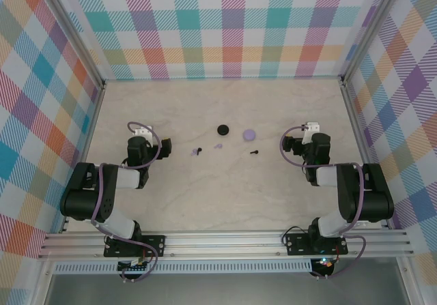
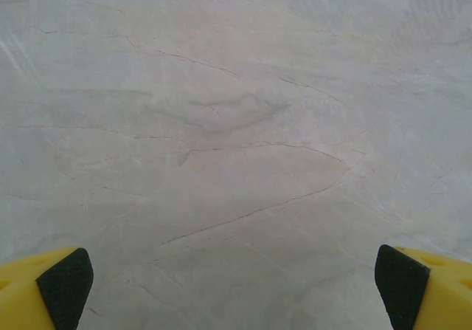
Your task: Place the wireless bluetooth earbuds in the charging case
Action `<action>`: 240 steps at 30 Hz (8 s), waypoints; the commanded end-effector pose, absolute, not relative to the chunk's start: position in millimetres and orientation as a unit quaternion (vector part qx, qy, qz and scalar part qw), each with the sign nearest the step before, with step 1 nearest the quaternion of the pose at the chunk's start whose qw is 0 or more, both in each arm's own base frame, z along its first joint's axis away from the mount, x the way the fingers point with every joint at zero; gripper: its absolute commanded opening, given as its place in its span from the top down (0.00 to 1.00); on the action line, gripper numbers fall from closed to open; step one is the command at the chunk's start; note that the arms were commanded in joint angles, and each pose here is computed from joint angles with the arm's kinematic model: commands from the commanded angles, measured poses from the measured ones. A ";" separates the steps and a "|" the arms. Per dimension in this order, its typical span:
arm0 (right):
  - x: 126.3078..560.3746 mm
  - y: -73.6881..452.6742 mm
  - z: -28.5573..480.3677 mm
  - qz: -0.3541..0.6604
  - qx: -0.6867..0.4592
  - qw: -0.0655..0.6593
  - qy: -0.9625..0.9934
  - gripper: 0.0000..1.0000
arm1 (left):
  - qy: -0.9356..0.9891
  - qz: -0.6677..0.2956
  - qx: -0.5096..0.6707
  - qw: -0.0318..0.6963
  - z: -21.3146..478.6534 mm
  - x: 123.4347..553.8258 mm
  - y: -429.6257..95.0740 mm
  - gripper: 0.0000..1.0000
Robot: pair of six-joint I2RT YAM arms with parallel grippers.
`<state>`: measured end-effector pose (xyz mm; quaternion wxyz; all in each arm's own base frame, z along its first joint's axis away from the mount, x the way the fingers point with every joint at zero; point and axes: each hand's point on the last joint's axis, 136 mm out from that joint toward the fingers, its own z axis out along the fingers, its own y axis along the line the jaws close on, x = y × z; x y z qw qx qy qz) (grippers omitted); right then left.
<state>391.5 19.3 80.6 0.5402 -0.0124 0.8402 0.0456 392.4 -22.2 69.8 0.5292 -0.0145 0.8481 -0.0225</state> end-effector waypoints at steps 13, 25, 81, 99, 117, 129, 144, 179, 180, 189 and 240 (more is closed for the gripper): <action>397.7 20.2 91.0 0.055 -0.011 0.551 0.833 0.00 | 0.841 -0.015 -0.027 0.540 77.8 398.6 -15.0 0.00; 400.9 13.9 106.1 0.049 0.020 0.489 0.871 0.00 | 0.844 0.007 -0.059 0.533 91.5 402.5 -2.9 0.00; 431.7 283.2 72.3 0.312 -0.007 -0.004 0.950 0.68 | 0.919 -0.358 -0.106 0.126 79.4 456.6 -246.8 0.42; 443.4 300.8 46.0 0.321 0.008 -0.037 0.946 0.72 | 0.914 -0.376 -0.121 0.091 54.7 466.2 -260.2 0.49; 446.5 303.4 35.8 0.325 0.017 -0.046 0.944 0.76 | 0.900 -0.413 -0.111 0.083 48.7 471.9 -278.6 0.57; 445.3 301.8 28.6 0.319 0.019 -0.052 0.946 0.80 | 0.896 -0.423 -0.115 0.069 38.4 469.9 -284.3 0.58; 445.4 302.4 24.1 0.321 0.023 -0.056 0.945 0.81 | 0.884 -0.448 -0.121 0.061 39.9 465.9 -295.1 0.70; 449.3 306.8 34.0 0.349 0.030 -0.058 0.935 0.80 | 0.861 -0.488 -0.127 0.060 50.7 463.3 -307.0 0.67; 449.3 307.0 34.2 0.350 0.030 -0.058 0.934 0.80 | 0.861 -0.489 -0.128 0.060 50.6 463.1 -307.0 0.67; 451.0 304.4 46.2 0.349 0.028 -0.046 0.936 0.78 | 0.863 -0.484 -0.129 0.066 50.8 461.7 -305.2 0.84; 319.0 267.0 384.9 0.577 -0.367 0.301 0.665 0.54 | 0.622 -0.583 0.297 0.430 419.7 320.8 -310.6 0.92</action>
